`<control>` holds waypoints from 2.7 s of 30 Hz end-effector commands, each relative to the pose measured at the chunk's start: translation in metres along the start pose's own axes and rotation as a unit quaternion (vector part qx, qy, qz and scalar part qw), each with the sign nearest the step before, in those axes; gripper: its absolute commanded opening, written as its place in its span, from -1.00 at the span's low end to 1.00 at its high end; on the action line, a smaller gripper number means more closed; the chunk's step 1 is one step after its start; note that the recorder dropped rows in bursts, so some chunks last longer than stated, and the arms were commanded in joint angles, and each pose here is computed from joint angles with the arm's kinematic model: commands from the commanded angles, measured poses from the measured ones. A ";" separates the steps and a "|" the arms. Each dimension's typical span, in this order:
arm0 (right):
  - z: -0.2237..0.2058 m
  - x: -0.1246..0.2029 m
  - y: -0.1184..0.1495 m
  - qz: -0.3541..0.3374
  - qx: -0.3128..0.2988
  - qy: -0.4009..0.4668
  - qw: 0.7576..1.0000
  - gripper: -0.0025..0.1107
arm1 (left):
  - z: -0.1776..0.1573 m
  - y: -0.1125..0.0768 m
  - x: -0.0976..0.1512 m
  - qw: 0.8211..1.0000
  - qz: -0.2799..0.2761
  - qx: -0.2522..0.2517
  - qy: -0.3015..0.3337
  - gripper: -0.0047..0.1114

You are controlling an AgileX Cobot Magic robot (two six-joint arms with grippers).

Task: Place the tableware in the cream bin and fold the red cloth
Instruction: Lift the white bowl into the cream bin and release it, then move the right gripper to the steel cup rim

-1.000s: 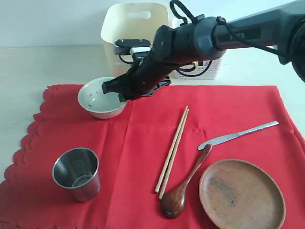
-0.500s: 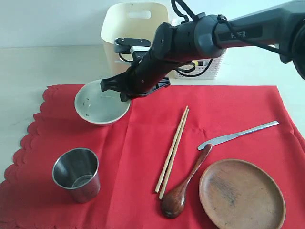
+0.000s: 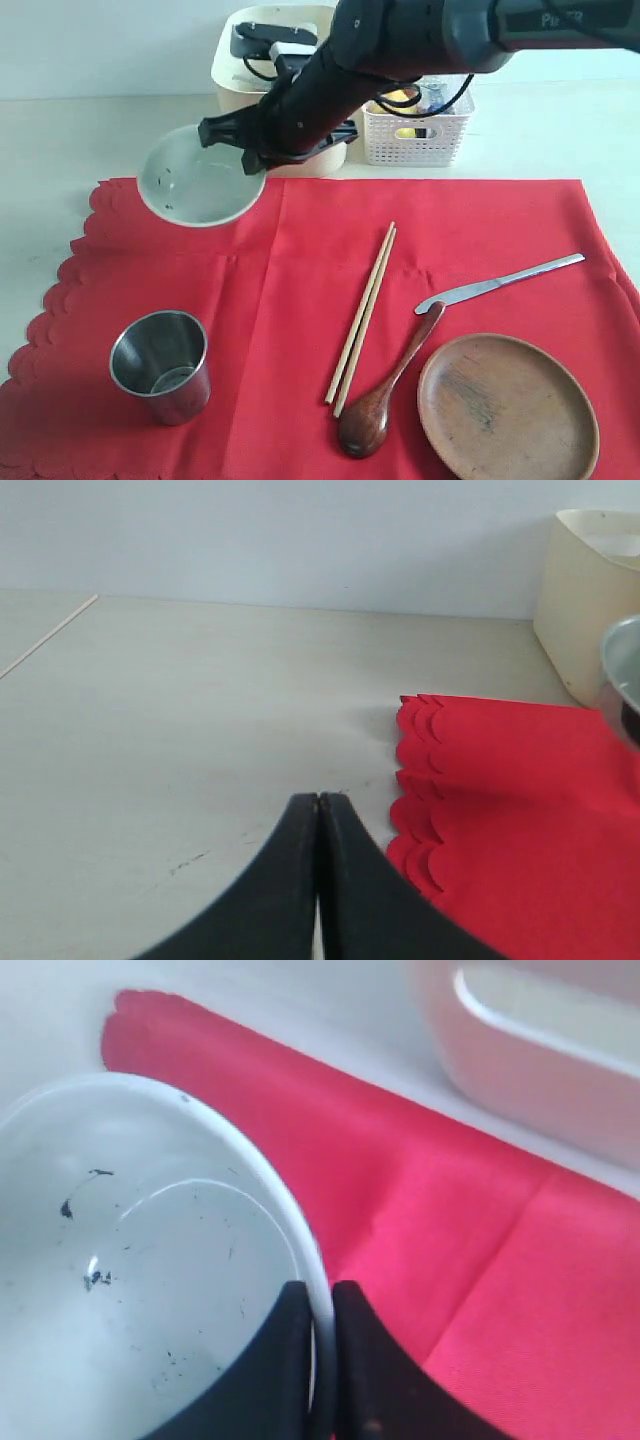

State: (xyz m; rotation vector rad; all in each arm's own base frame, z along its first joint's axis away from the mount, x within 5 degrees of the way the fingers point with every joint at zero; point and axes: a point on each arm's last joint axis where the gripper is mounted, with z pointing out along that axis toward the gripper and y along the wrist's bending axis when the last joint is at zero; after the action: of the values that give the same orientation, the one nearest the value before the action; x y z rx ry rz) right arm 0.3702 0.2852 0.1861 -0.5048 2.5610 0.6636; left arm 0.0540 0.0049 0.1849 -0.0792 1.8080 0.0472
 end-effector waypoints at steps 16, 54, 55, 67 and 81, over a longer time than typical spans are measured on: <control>-0.106 -0.072 -0.012 0.002 0.013 -0.244 0.970 -0.96 | 0.000 0.000 0.001 1.000 -0.003 0.003 -0.003 -0.90; -0.063 -0.092 -0.072 0.029 0.066 -0.280 0.957 0.25 | 0.000 0.000 0.001 1.000 -0.003 0.003 -0.003 -0.90; -0.064 -0.092 -0.071 0.029 0.066 -0.279 0.958 0.30 | 0.000 0.000 0.001 1.000 -0.003 0.003 -0.003 -0.90; -0.117 -0.086 -0.050 -0.077 0.097 -0.208 0.970 0.27 | 0.000 0.000 0.001 1.000 -0.003 0.003 -0.003 -0.90; -0.157 -0.063 -0.028 -0.144 0.070 -0.090 0.983 0.06 | 0.000 0.000 0.001 1.000 -0.003 0.003 -0.003 -0.90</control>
State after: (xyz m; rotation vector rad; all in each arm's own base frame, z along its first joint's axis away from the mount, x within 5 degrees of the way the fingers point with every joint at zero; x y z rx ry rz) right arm 0.3907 0.1950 0.3245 -0.6467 2.2783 0.3835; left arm 0.0540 0.0049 0.1849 -0.0792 1.8080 0.0472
